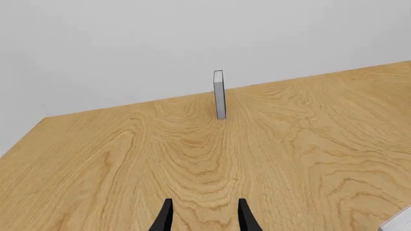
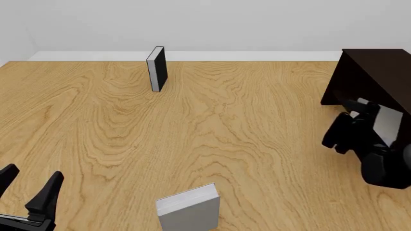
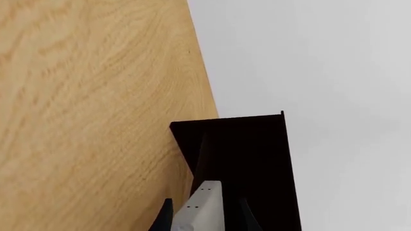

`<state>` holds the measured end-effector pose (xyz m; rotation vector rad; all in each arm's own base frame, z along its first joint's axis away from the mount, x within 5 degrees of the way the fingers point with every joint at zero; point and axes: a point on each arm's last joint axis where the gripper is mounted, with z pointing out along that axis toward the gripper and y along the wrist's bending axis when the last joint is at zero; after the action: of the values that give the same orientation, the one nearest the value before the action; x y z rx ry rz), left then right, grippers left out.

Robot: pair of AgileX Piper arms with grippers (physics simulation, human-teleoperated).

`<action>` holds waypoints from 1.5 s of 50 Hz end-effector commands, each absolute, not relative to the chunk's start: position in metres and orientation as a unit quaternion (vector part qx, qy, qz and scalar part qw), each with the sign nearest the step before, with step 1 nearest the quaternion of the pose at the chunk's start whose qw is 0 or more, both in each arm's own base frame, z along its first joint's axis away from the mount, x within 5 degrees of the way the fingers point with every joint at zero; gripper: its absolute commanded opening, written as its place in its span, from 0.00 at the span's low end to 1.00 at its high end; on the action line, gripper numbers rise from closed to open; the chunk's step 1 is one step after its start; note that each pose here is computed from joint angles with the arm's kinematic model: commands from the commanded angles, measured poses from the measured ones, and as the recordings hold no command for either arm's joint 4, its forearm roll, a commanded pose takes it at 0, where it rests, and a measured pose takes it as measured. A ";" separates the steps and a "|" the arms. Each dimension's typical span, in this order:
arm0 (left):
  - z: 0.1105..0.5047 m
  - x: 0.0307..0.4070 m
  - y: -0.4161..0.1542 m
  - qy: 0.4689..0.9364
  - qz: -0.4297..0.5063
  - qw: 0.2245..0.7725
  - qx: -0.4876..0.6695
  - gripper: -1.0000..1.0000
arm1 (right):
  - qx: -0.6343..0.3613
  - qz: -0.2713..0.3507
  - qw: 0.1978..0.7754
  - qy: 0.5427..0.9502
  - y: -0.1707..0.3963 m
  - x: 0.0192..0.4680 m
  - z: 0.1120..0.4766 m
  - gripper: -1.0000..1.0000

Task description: Pick up the book on the right and place it on the cabinet shelf.

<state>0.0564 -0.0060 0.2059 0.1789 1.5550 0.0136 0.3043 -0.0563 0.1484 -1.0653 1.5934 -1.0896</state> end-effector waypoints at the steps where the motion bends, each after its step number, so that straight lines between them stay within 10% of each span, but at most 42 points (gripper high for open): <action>1: 0.206 0.056 -0.006 0.700 0.005 0.710 0.081 1.00 | -0.418 -0.449 0.442 0.654 -0.068 0.297 0.150 1.00; 75: 0.207 0.056 -0.007 0.697 0.001 0.712 0.083 1.00 | -0.382 -0.468 0.418 0.678 -0.087 0.254 0.149 1.00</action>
<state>0.0564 -0.0066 0.2067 0.1832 1.5458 0.0026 0.2617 -0.0800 0.1517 -0.9772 1.6705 -1.1615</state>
